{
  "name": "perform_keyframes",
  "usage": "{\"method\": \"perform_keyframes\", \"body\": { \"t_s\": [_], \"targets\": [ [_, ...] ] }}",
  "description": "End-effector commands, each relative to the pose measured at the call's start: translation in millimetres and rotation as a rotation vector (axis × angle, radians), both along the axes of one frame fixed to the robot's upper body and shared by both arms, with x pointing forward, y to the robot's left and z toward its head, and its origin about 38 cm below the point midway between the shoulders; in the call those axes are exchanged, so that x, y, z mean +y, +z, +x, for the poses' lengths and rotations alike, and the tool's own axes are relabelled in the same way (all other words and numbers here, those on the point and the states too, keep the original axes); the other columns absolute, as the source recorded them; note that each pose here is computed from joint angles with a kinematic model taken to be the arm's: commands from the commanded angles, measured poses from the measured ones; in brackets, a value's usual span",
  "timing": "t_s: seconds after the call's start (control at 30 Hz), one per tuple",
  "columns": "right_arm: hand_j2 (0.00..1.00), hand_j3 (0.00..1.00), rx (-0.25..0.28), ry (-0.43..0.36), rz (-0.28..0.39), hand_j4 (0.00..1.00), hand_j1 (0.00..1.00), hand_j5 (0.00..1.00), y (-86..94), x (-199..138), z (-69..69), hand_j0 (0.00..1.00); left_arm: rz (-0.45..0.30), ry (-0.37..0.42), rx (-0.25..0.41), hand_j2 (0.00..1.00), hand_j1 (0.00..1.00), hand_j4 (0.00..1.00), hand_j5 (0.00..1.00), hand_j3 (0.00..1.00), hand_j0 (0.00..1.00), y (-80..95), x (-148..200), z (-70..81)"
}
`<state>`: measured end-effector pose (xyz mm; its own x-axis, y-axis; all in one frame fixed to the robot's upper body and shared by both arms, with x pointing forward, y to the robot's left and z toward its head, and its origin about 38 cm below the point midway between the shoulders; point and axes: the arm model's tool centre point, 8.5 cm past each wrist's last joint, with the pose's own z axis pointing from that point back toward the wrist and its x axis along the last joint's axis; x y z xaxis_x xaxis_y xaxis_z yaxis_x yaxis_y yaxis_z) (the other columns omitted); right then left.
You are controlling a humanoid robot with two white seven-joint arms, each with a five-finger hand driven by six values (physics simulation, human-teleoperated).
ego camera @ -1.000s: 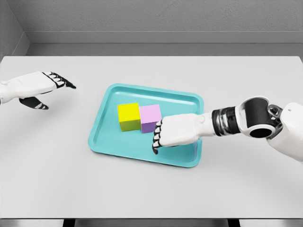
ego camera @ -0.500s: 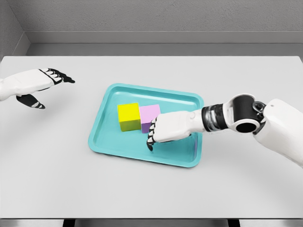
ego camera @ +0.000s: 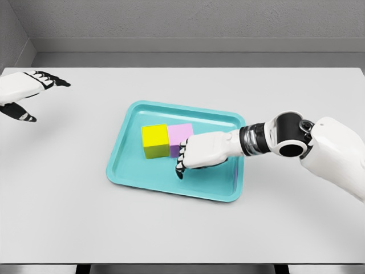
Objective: Push two cubes
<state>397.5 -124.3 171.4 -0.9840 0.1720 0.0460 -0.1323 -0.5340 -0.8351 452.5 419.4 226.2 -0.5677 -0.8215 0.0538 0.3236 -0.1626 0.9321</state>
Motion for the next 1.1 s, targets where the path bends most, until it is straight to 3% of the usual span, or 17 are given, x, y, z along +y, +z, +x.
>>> {"method": "perform_keyframes", "body": {
  "t_s": [0.0, 0.23, 0.47, 0.6, 0.73, 0.77, 0.8, 0.83, 0.9, 0.97, 1.07],
  "targets": [
    [0.61, 0.61, 0.0, -0.002, 0.0, 0.61, 0.61, 0.61, -0.8, 1.8, 0.9, 0.61, -0.007, 0.013, 0.001, 1.0, 1.0, 1.0, 1.0, 1.0, 1.0, 0.3, 3.8, 0.2],
    [0.61, 0.61, 0.001, -0.002, -0.003, 0.61, 0.61, 0.61, -2.0, 1.1, 0.5, 0.61, -0.01, 0.012, 0.0, 1.0, 1.0, 1.0, 1.0, 1.0, 1.0, 1.2, 3.6, 0.5],
    [0.61, 0.61, -0.029, 0.032, -0.005, 0.61, 0.61, 0.61, 10.7, -8.4, -14.6, 0.61, -0.011, 0.012, 0.0, 1.0, 1.0, 1.0, 1.0, 1.0, 1.0, 0.9, 3.0, 0.6],
    [0.61, 0.61, -0.065, 0.023, -0.031, 0.61, 0.61, 0.61, 30.1, -41.8, -27.5, 0.61, -0.012, 0.01, 0.0, 1.0, 1.0, 1.0, 1.0, 1.0, 1.0, 0.5, 2.6, 0.4],
    [0.63, 0.63, -0.101, -0.165, 0.023, 0.63, 0.63, 0.63, 92.7, -122.9, -15.1, 0.63, -0.031, 0.017, -0.005, 1.0, 1.0, 1.0, 1.0, 1.0, 1.0, 3.4, 4.8, 0.1],
    [0.67, 0.67, -0.108, -0.215, 0.038, 0.67, 0.67, 0.67, 109.3, -144.2, -14.7, 0.67, -0.036, 0.016, -0.005, 1.0, 1.0, 1.0, 1.0, 1.0, 1.0, 3.3, 4.0, 0.3],
    [0.89, 0.89, -0.091, -0.26, 0.066, 0.89, 0.89, 0.89, 120.8, -162.4, -16.7, 0.89, -0.034, 0.018, -0.005, 1.0, 1.0, 1.0, 1.0, 1.0, 1.0, 3.0, 4.7, -0.1],
    [1.0, 1.0, -0.074, -0.296, 0.08, 1.0, 1.0, 1.0, 124.8, -175.7, -17.2, 1.0, -0.028, 0.018, 0.0, 1.0, 1.0, 1.0, 1.0, 1.0, 1.0, 1.4, 4.9, -0.2],
    [1.0, 1.0, -0.026, -0.383, 0.078, 1.0, 1.0, 1.0, 118.0, -204.2, -14.2, 1.0, -0.027, 0.022, -0.003, 1.0, 1.0, 1.0, 1.0, 1.0, 1.0, 3.3, 7.1, -0.6],
    [1.0, 1.0, 0.021, -0.461, 0.104, 1.0, 1.0, 1.0, 123.1, -231.5, -14.6, 1.0, -0.026, 0.023, -0.003, 1.0, 1.0, 1.0, 1.0, 1.0, 1.0, 3.6, 7.7, -0.8],
    [1.0, 1.0, 0.038, -0.497, 0.101, 1.0, 1.0, 1.0, 116.2, -241.4, -11.3, 1.0, -0.024, 0.023, -0.003, 1.0, 1.0, 1.0, 1.0, 1.0, 1.0, 3.9, 8.3, -1.0]
  ]
}}
